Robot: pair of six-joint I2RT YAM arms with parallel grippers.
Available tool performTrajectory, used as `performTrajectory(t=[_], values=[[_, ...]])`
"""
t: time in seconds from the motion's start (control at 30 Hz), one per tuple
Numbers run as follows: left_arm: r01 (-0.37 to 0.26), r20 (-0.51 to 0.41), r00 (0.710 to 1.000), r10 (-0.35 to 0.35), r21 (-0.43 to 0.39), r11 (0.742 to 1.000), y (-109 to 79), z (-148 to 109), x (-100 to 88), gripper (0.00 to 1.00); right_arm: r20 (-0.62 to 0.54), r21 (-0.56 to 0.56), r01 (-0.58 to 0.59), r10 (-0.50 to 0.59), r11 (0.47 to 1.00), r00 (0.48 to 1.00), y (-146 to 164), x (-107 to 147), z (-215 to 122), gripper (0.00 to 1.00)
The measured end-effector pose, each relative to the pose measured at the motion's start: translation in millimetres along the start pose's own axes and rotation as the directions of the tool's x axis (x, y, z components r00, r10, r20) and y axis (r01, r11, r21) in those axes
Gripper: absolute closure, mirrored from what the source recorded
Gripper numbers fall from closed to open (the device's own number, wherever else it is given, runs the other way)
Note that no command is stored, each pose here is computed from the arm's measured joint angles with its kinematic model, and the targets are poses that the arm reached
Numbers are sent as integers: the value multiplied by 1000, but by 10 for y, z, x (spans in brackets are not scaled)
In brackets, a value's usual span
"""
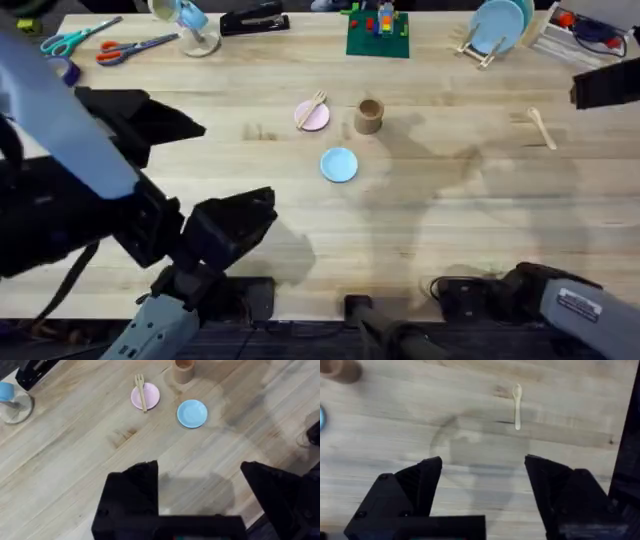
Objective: Pick up a utensil and set it on the pink plate, then put the other utensil in the container.
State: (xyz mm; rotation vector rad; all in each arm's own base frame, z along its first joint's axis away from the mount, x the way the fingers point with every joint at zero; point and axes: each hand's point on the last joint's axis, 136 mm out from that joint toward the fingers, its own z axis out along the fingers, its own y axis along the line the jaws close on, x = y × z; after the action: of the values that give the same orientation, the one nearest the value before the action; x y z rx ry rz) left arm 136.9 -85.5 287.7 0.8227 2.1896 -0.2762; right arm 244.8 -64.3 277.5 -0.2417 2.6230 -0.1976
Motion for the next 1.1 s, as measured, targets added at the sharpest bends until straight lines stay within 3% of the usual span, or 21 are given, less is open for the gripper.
performTrajectory(t=[0.23, 0.63, 1.1], values=[[0, 0, 1000, 0, 0, 1000, 0, 0, 0, 8, -118, -21, -16, 14, 1000, 993, -239, 66, 369, 7], [0, 0, 1000, 0, 0, 1000, 0, 0, 0, 8, -219, -79, -5, -13, 997, 976, -435, -10, 1093, 7], [0, 0, 1000, 0, 0, 1000, 0, -1, 0, 8, -394, -126, -140, 80, 982, 916, -710, 409, 1726, 7]])
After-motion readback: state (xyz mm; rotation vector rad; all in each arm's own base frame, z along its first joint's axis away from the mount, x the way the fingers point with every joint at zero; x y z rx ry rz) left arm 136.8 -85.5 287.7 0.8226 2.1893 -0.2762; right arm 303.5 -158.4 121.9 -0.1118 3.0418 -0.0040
